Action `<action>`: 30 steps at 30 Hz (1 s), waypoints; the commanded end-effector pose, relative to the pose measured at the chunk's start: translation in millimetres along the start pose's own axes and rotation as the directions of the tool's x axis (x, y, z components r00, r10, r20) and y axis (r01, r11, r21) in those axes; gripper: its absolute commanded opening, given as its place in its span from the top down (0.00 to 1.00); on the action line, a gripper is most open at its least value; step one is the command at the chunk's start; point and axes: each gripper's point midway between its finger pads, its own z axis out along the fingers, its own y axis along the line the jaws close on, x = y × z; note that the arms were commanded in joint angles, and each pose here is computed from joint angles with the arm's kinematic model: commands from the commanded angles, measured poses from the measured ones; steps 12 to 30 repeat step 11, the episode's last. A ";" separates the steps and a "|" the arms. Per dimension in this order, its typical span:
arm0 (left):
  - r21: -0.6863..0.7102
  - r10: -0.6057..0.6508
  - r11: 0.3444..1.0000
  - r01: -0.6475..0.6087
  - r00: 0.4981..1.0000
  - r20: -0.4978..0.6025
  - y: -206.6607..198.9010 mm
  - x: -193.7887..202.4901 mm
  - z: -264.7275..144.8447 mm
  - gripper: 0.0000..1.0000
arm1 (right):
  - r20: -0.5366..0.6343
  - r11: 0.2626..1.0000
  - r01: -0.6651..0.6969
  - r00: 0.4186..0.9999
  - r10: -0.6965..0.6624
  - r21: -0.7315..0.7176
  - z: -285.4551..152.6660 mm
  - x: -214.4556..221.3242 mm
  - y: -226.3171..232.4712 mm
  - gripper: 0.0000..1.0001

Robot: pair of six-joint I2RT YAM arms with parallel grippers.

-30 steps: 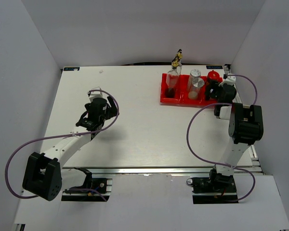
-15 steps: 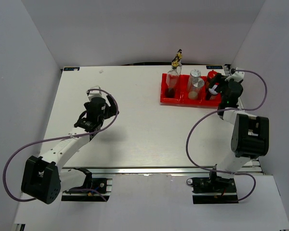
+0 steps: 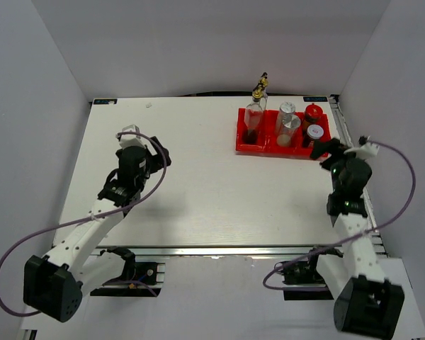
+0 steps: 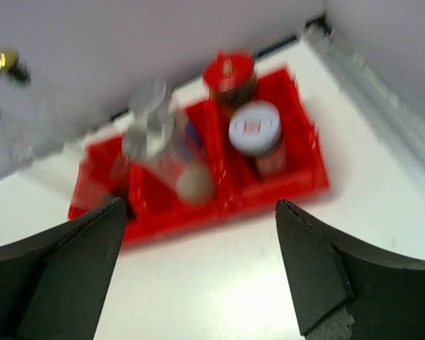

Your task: Organize the condiment bottles

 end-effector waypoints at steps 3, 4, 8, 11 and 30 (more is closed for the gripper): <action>-0.003 -0.037 0.999 0.038 0.995 0.089 10.3 -16.5 -22.1 0.02 | -0.152 0.994 -0.089 0.985 0.079 -0.066 -56.4 71.9 -2.7 0.10; 0.004 -0.040 0.999 0.040 0.995 0.092 9.7 -17.9 -24.3 0.02 | -0.128 0.994 -0.077 0.990 0.066 -0.081 -62.1 68.0 -1.2 0.11; 0.015 -0.049 0.999 0.047 0.992 0.115 9.6 -23.8 -30.6 0.02 | -0.116 0.998 -0.050 0.992 0.045 -0.038 -68.0 74.4 -13.5 0.10; -0.029 -0.036 0.999 0.040 0.994 0.101 17.6 -19.9 -29.6 0.02 | -0.109 0.999 -0.034 0.994 0.030 -0.036 -67.7 70.9 -13.8 0.11; -0.029 -0.036 0.999 0.040 0.994 0.101 17.6 -19.9 -29.6 0.02 | -0.109 0.999 -0.034 0.994 0.030 -0.036 -67.7 70.9 -13.8 0.11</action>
